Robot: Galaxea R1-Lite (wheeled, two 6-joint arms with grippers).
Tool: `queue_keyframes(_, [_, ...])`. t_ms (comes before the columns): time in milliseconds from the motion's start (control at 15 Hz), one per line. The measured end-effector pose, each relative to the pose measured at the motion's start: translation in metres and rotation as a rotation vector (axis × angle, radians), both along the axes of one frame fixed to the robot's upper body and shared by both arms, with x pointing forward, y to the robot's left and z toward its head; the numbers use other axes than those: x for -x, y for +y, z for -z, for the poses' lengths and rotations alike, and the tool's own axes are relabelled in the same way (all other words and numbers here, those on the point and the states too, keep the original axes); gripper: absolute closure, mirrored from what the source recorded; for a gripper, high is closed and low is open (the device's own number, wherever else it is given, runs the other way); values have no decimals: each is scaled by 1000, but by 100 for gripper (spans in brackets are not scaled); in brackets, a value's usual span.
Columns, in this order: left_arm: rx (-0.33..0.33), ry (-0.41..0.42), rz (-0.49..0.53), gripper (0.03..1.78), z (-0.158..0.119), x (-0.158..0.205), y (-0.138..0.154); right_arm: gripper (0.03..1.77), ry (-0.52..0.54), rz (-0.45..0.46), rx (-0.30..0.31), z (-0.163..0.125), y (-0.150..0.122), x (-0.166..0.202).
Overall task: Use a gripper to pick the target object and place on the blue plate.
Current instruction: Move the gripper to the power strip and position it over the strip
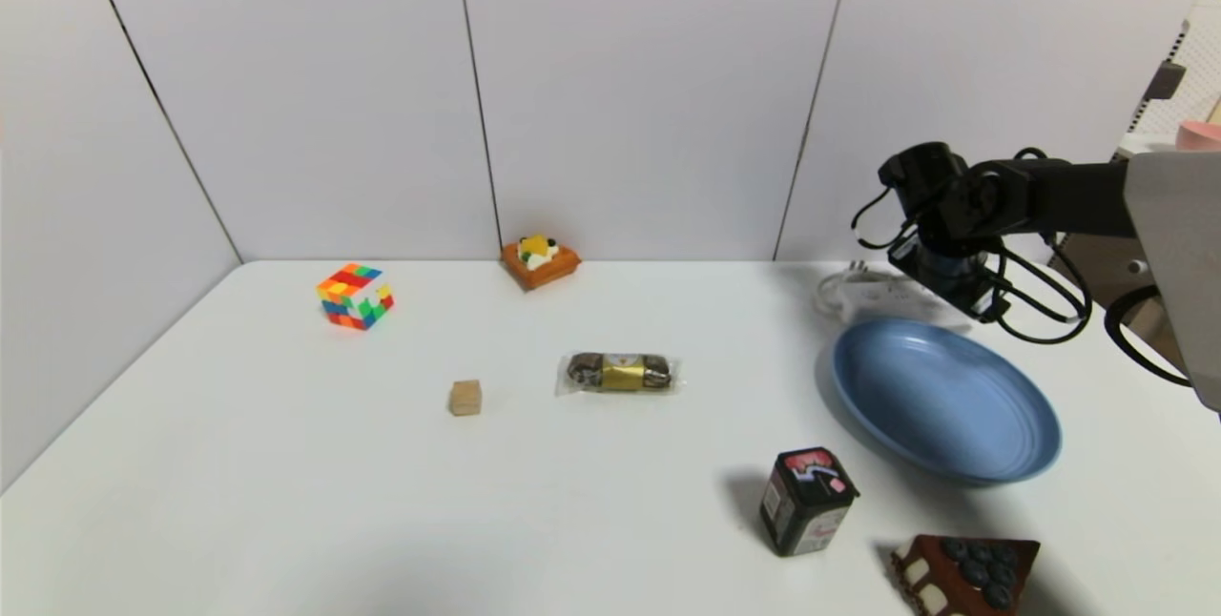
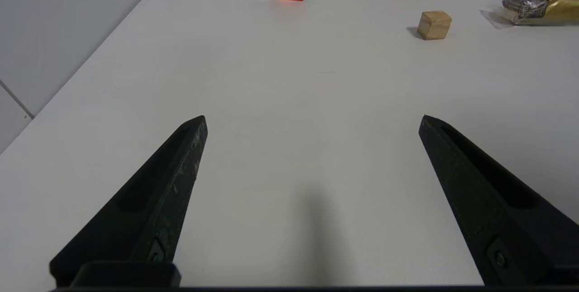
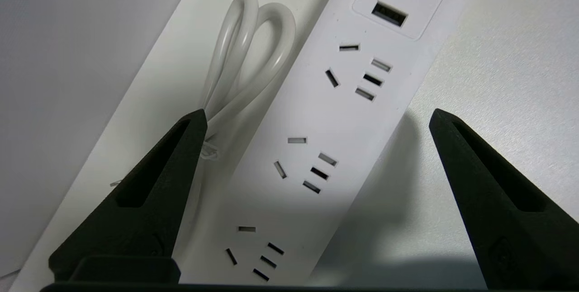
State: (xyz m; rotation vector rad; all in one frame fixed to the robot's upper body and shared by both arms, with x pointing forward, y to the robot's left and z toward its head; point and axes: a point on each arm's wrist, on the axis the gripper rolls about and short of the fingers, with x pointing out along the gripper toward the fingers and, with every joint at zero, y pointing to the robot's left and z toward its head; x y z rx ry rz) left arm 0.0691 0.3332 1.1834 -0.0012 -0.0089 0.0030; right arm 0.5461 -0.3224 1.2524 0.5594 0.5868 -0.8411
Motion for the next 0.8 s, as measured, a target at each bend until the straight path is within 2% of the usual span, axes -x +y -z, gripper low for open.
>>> queue_keyframes(267, [0,0,0,12,0,0,0,10,50,-70,63,-1,3,0])
queue_keyframes(800, [0,0,0,12,0,0,0,10,79,-68,66,11,-1,-4])
